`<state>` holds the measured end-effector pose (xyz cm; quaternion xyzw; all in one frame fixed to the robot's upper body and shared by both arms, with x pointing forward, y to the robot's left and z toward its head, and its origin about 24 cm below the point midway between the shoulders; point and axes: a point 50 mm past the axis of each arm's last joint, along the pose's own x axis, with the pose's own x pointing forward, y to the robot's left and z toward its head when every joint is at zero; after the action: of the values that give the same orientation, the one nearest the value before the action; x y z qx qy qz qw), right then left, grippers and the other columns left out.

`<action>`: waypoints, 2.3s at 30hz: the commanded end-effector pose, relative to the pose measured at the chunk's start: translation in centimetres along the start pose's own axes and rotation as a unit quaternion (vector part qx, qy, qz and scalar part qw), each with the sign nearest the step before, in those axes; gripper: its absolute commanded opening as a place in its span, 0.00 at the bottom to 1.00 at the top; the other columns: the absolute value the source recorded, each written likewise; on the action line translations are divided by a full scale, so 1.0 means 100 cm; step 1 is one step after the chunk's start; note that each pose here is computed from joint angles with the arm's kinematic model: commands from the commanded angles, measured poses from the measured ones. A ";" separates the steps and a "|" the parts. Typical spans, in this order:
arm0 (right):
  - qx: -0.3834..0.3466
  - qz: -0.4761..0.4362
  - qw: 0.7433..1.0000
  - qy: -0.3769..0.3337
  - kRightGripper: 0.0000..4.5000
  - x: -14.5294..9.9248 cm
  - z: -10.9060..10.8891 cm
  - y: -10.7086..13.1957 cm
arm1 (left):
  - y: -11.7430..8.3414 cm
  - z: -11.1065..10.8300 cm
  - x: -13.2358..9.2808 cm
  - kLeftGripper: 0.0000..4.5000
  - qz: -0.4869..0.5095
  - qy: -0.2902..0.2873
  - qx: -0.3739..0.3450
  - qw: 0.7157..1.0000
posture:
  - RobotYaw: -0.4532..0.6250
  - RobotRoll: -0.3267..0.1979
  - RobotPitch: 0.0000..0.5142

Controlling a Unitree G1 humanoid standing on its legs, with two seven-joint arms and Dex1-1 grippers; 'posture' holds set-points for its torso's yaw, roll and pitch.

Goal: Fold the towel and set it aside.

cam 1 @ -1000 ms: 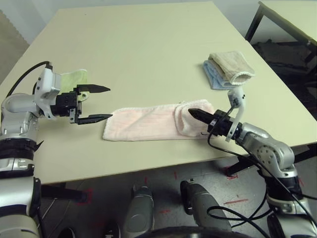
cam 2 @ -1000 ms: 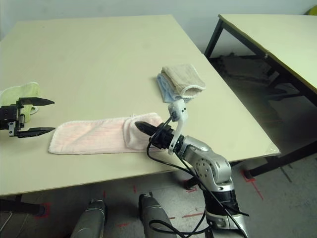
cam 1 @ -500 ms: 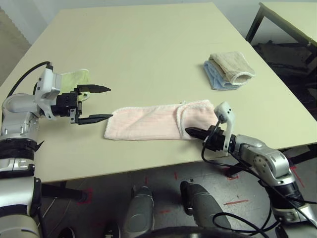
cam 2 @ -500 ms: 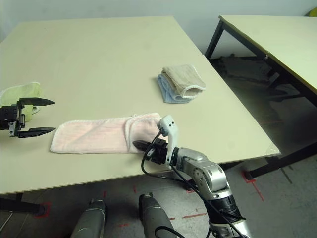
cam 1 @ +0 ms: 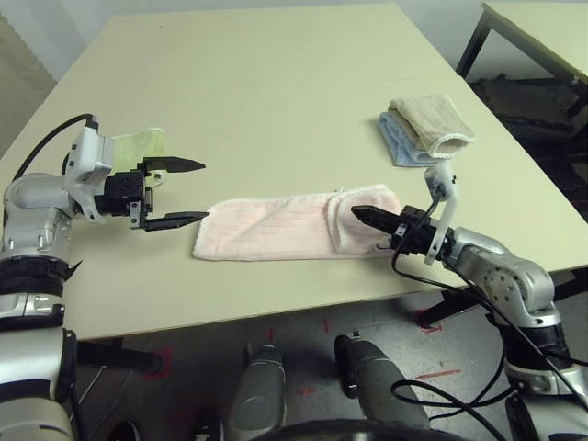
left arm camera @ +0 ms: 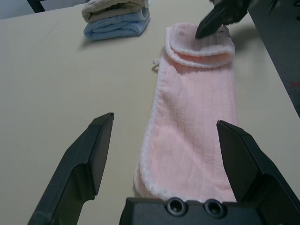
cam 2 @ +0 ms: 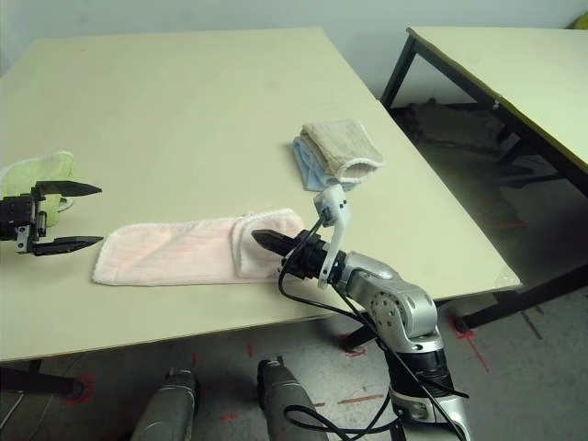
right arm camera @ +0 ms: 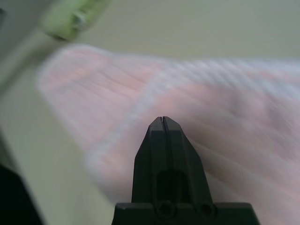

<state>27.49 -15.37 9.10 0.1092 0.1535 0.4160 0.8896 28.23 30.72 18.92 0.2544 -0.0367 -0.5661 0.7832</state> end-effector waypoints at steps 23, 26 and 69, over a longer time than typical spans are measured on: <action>-0.012 -0.061 0.994 -0.086 0.01 0.001 0.027 -0.023 | 0.001 -0.001 0.001 1.00 -0.002 0.005 0.000 1.000 | 0.43 0.62 0.29; -0.010 -0.080 0.995 -0.062 0.01 0.010 0.019 -0.026 | 0.002 0.000 0.001 1.00 -0.001 0.004 0.002 1.000 | 0.44 0.62 0.29; -0.257 0.324 0.910 -0.023 1.00 -0.087 0.061 -0.008 | -0.017 -0.030 -0.025 1.00 -0.009 0.102 -0.163 0.981 | 0.44 0.62 0.29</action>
<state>25.01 -22.76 16.10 -0.0546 -0.0211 0.6959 0.7158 27.25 32.88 16.90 0.2062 0.0826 -0.5544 0.8021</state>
